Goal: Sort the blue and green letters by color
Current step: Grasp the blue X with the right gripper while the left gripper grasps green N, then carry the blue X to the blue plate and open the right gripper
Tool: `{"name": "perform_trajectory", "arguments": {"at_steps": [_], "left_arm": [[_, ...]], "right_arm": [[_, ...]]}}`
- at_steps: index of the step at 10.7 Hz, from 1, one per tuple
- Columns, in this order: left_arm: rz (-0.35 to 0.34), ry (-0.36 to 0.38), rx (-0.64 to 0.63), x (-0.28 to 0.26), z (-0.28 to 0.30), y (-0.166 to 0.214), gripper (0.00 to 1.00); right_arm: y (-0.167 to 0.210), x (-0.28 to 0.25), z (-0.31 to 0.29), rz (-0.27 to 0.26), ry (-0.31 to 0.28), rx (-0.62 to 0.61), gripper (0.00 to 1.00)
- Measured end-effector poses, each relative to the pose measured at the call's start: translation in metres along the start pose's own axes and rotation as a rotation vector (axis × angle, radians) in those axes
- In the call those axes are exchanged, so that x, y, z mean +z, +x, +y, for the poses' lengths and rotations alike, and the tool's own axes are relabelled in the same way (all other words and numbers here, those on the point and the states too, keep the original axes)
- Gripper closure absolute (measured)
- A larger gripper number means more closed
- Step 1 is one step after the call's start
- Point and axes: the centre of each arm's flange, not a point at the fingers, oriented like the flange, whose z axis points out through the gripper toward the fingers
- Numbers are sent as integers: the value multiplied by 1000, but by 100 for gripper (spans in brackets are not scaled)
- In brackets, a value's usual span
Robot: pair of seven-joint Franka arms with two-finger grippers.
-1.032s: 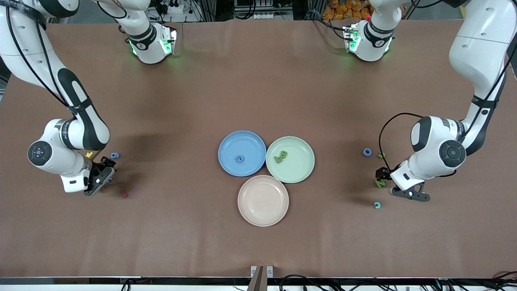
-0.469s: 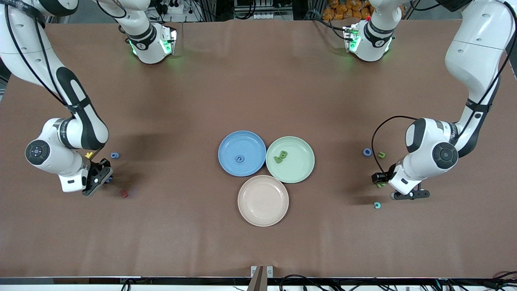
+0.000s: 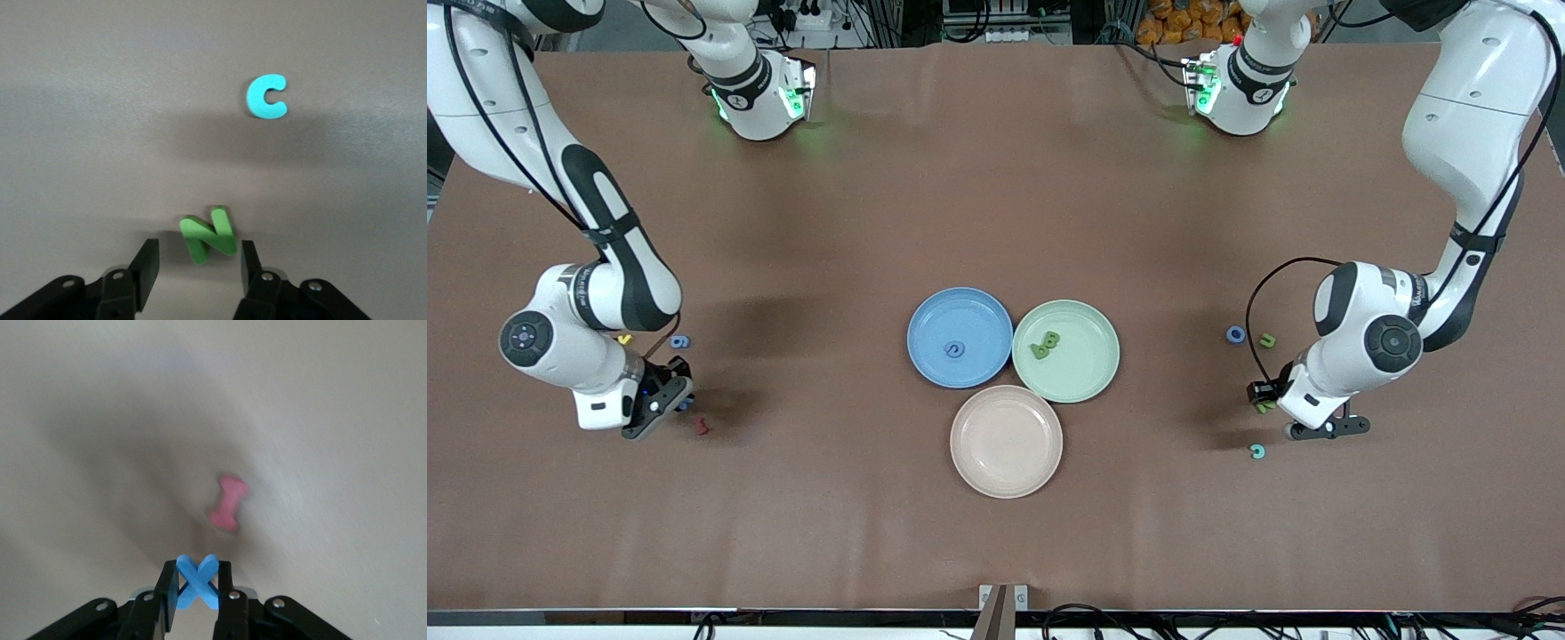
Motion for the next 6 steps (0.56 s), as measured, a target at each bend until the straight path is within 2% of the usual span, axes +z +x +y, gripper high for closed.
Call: {"name": "perform_trajectory", "arguments": {"at_steps": [2,6], "left_arm": [[5,20,-5,3,14,-3,43],[9,25,-3,4,17,-2,45]], "right_arm": [[37,-14,-20,-31,50,58,72],[117,-37,-88,-20,139,242,72]]}}
